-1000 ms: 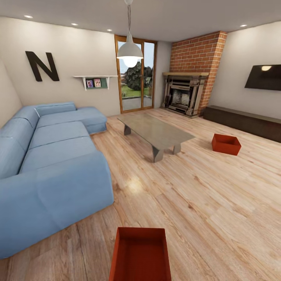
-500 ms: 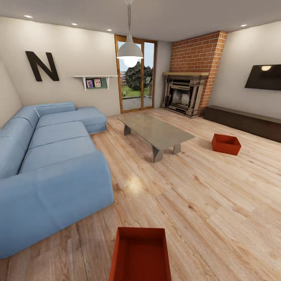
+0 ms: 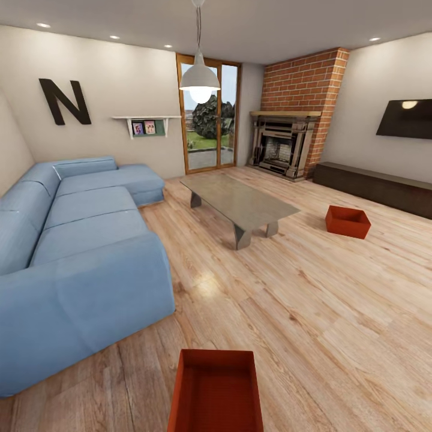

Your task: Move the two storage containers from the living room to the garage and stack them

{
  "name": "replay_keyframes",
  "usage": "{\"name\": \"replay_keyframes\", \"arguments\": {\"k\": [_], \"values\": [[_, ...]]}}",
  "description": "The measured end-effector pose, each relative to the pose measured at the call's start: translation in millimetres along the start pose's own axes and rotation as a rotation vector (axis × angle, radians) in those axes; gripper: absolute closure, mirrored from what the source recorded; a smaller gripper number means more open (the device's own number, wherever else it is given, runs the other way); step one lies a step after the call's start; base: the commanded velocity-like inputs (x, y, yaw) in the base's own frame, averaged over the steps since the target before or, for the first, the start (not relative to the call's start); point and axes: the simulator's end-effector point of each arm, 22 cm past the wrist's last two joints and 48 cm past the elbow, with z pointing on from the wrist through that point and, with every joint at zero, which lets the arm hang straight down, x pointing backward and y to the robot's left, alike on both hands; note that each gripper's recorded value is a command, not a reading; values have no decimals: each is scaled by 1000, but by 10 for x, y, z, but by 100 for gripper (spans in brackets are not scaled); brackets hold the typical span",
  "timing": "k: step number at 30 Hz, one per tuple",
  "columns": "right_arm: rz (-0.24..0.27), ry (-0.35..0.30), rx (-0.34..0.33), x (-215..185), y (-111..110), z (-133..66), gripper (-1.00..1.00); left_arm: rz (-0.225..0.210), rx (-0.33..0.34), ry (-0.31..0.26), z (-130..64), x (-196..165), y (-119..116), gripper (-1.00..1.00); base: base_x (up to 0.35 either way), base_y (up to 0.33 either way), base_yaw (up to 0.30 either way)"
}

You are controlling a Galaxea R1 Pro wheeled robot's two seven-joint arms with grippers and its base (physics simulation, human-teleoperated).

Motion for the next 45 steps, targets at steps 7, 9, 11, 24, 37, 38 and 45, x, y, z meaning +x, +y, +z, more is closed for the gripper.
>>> {"name": "replay_keyframes", "arguments": {"k": [7,9,11,24,37,38,45], "values": [[0,0,0,1,-2,0,-100,0,0,0,0,-1,0,-100,0,0,0],[0,0,0,0,-1,0,-100,0,0,0,0,-1,-3,-100,0,0,0],[0,0,0,0,0,0,-100,-1,0,0,0,-1,-1,-100,0,0,0],[1,0,1,2,-5,0,-100,0,0,0,0,-2,-2,-100,0,0,0],[2,0,0,0,0,0,-100,-1,1,0,0,-3,-3,-100,0,0,0],[2,0,0,0,0,0,-100,-1,1,0,0,-3,-3,-100,0,0,0],[3,0,1,1,-6,0,-100,1,2,0,0,2,-12,-100,0,0,0]]}}
